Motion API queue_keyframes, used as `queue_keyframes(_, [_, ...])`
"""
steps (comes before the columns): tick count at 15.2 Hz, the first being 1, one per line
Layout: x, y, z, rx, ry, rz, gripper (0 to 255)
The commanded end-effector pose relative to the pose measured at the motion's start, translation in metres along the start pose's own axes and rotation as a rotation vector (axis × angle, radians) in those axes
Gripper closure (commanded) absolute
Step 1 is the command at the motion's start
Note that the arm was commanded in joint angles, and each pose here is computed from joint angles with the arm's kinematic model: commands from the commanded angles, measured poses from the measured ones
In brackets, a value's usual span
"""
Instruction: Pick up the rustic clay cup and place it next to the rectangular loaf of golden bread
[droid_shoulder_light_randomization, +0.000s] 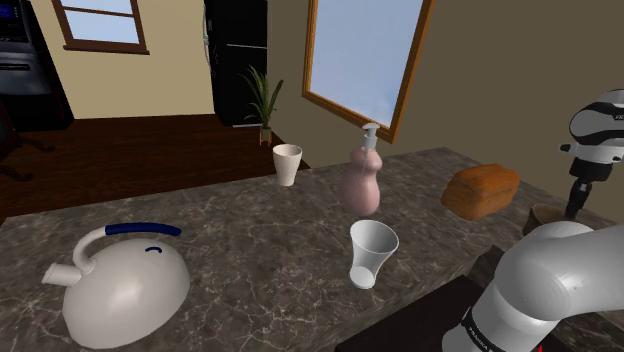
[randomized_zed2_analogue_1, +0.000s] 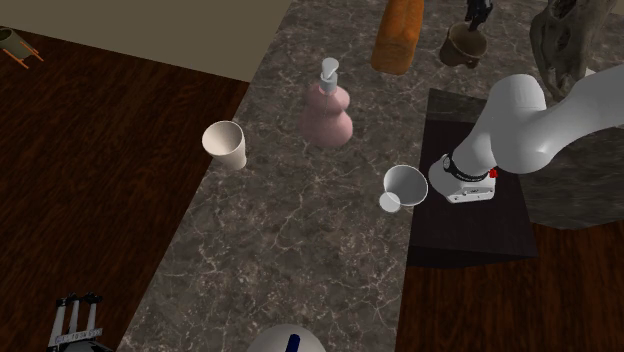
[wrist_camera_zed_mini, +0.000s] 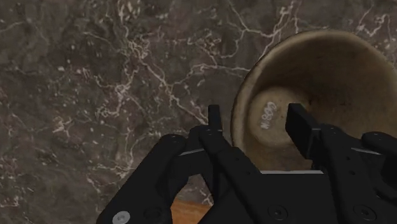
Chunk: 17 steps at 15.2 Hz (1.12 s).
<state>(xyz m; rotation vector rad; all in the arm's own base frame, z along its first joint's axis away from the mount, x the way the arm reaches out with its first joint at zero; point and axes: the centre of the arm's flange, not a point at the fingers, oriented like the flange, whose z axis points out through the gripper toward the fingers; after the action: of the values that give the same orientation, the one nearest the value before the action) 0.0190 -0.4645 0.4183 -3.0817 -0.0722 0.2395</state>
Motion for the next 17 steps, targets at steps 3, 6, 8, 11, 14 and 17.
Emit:
queue_keyframes(3, [0.000,-0.003,0.002,0.020,-0.010,-0.001,0])
queue_keyframes(6, [-0.001,-0.002,-0.009,0.020,-0.010,-0.001,0])
queue_keyframes(8, [-0.001,-0.001,-0.035,0.020,-0.010,-0.001,0])
queue_keyframes(11, [-0.001,-0.001,-0.045,0.020,-0.010,-0.001,0])
queue_keyframes(14, [-0.001,-0.001,-0.045,0.020,-0.010,-0.001,0])
queue_keyframes(17, [-0.001,-0.001,-0.045,0.020,-0.010,-0.001,0])
